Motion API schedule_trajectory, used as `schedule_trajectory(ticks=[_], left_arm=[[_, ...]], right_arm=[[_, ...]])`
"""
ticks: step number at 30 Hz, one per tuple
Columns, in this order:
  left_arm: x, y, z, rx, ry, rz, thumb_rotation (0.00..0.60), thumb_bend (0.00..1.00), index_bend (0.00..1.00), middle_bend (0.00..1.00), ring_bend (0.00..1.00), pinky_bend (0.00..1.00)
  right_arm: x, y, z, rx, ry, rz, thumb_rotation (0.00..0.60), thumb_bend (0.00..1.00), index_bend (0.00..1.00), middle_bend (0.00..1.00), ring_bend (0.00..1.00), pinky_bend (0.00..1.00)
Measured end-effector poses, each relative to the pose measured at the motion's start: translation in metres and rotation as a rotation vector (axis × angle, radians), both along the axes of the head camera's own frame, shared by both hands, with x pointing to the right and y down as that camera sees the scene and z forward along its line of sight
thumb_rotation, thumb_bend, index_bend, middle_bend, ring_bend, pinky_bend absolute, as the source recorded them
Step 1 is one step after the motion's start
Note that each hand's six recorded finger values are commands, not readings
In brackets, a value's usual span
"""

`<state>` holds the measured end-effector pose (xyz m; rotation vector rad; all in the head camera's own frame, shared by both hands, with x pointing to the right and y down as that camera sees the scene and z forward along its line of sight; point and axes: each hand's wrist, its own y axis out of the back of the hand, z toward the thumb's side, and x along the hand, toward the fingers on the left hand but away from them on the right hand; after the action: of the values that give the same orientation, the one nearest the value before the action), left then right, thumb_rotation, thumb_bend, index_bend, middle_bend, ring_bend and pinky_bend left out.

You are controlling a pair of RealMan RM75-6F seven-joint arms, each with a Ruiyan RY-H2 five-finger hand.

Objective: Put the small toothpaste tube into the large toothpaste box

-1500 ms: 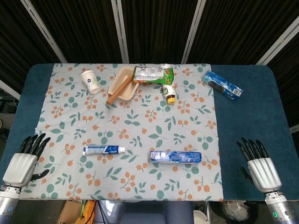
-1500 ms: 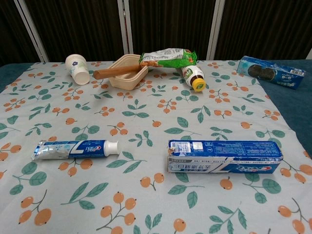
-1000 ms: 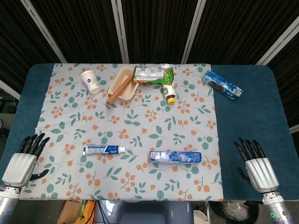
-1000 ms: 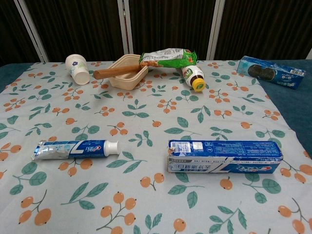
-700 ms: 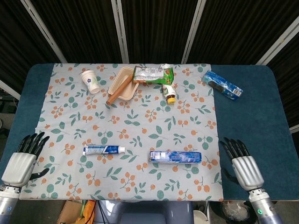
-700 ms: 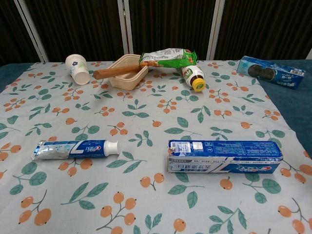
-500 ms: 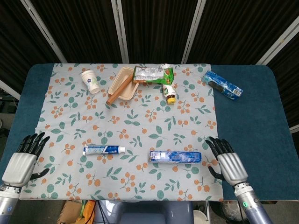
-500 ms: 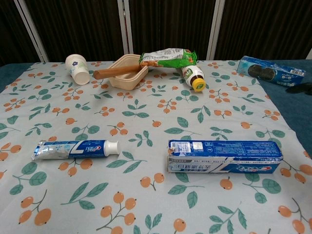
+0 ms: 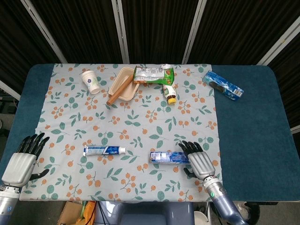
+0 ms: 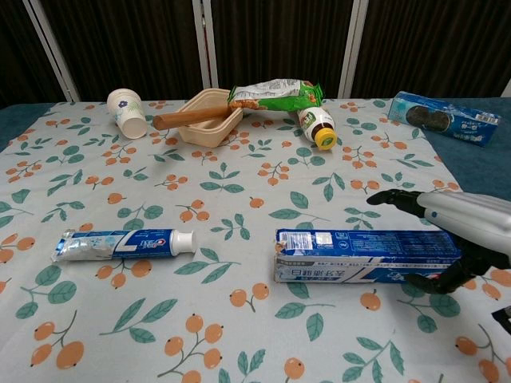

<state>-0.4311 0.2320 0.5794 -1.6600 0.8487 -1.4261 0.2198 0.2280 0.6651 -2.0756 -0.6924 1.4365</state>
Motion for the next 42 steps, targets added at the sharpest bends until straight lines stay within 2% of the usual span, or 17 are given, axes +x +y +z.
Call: schedule_trajectory(ticks=[4,8,12,18,23,27,32,35,38,42], left_arm=[[0.0,0.0,0.0,-0.004,0.001,-0.004,0.6,0.0,0.0,0.0,0.0,0.05],[0.0,0.0,0.001,-0.007,0.001,-0.004,0.6,0.0,0.0,0.0,0.0,0.05],[0.001,0.0,0.001,-0.01,0.001,-0.005,0.6,0.0,0.0,0.0,0.0,0.05],[0.001,0.0,0.002,-0.013,-0.003,-0.006,0.6,0.0,0.0,0.0,0.0,0.05],[0.001,0.0,0.003,-0.017,-0.007,-0.009,0.6,0.0,0.0,0.0,0.0,0.05],[0.001,-0.001,0.004,-0.02,-0.008,-0.011,0.6,0.0,0.0,0.0,0.0,0.05],[0.001,-0.001,0.004,-0.026,-0.007,-0.017,0.6,0.0,0.01,0.0,0.0,0.05],[0.0,-0.002,0.005,-0.033,-0.003,-0.032,0.6,0.0,0.03,0.0,0.0,0.06],[0.0,-0.007,0.007,-0.044,0.002,-0.05,0.6,0.01,0.08,0.02,0.03,0.12],[0.007,-0.021,0.014,-0.053,-0.023,-0.031,0.6,0.08,0.24,0.13,0.15,0.26]], right_arm=[[-0.006,-0.004,0.007,0.01,0.013,-0.002,0.6,0.35,0.03,0.08,0.02,0.05],[-0.006,-0.004,0.011,0.019,0.027,0.001,0.6,0.35,0.12,0.14,0.1,0.11],[-0.007,0.0,0.017,0.013,0.032,0.008,0.6,0.36,0.16,0.19,0.15,0.15],[-0.017,0.007,0.023,-0.008,0.009,0.015,0.6,0.35,0.29,0.36,0.33,0.3],[-0.027,0.01,0.026,-0.014,-0.011,0.013,0.6,0.38,0.39,0.44,0.42,0.42],[-0.031,0.01,0.026,-0.012,-0.024,0.021,0.6,0.4,0.43,0.47,0.45,0.45],[-0.033,0.008,0.024,-0.003,-0.051,0.043,0.6,0.4,0.43,0.48,0.45,0.45],[-0.032,0.006,0.017,0.01,-0.07,0.051,0.6,0.4,0.43,0.48,0.45,0.45],[-0.027,0.002,0.006,0.027,-0.097,0.068,0.6,0.4,0.43,0.48,0.45,0.45],[-0.017,-0.005,-0.011,0.048,-0.132,0.089,0.6,0.4,0.43,0.48,0.45,0.45]])
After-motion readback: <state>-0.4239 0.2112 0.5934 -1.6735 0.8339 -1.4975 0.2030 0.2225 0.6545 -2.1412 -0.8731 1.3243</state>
